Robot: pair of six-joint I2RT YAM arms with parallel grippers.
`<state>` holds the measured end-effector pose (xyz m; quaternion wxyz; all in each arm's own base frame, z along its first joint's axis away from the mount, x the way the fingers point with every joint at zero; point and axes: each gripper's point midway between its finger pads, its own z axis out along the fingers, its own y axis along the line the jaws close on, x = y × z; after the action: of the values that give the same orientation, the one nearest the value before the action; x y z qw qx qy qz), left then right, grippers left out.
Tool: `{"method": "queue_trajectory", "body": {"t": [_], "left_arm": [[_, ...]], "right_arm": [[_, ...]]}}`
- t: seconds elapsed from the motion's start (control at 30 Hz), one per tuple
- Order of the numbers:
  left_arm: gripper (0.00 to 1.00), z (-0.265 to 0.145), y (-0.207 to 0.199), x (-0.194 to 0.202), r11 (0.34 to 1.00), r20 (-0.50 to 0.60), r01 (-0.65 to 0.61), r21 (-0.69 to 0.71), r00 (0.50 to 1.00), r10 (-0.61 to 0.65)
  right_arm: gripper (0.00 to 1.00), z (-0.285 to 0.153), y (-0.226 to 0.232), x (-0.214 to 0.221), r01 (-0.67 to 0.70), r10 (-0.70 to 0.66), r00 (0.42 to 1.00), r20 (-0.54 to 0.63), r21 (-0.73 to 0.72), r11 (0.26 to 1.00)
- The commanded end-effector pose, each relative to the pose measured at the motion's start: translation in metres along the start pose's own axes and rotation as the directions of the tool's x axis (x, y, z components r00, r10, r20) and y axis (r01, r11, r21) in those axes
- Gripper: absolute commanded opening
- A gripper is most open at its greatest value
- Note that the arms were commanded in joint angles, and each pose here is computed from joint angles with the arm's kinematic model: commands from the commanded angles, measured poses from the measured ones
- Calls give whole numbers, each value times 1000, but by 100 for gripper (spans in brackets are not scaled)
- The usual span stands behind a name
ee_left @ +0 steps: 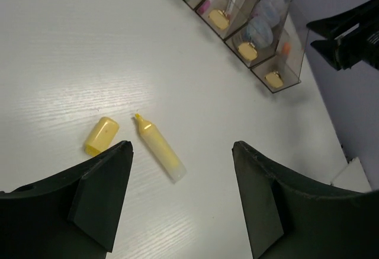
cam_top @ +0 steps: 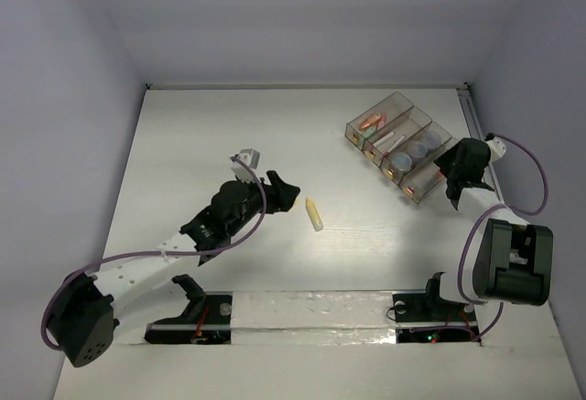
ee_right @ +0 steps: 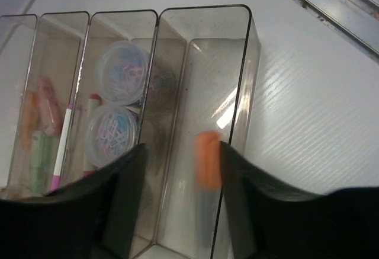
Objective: Sort the stationery into containers
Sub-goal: Place the pen in the storage box, then pick up the pen from the center of the board.
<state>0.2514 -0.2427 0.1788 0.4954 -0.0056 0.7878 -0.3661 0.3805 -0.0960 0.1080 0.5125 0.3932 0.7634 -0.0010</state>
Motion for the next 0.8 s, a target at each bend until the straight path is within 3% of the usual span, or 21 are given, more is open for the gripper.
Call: {"method": "queue_trajectory", "body": {"t": [0.0,0.13,0.3,0.37,0.4,0.43,0.47,0.53,0.67,0.77], "left_arm": [[65,8,-9,-4,1000,25,-24,-7,999,24],[60,15,-12,8,998,-10,-49,-33,999,49],[52,24,-15,30,990,-70,-110,-90,992,104],[43,29,-15,39,984,-100,-134,-118,987,122],[39,30,-17,44,981,-107,-147,-128,985,133],[26,32,-21,44,980,-107,-146,-132,985,132],[18,35,-16,55,973,-138,-167,-159,980,145],[0,40,-17,56,967,-135,-173,-189,980,149],[0,51,-7,74,949,-175,-179,-259,975,136],[3,57,-5,79,938,-183,-179,-298,975,128]], "right_arm": [[61,2,18,-30,-28,32,997,70,-44,999],[77,-1,21,-34,-33,38,996,83,-54,998],[80,-25,41,-51,-36,55,992,111,-163,986],[72,-49,64,-61,-34,72,990,117,-298,954],[46,-57,69,-58,-35,76,991,107,-341,939],[23,-68,78,-59,-33,80,992,100,-398,917],[5,-79,90,-58,-31,82,992,93,-458,888],[0,-111,115,-47,0,39,998,55,-588,809],[0,-157,146,-6,-4,-61,996,-60,-748,664],[0,-183,155,23,15,-147,985,-91,-800,600]]}}
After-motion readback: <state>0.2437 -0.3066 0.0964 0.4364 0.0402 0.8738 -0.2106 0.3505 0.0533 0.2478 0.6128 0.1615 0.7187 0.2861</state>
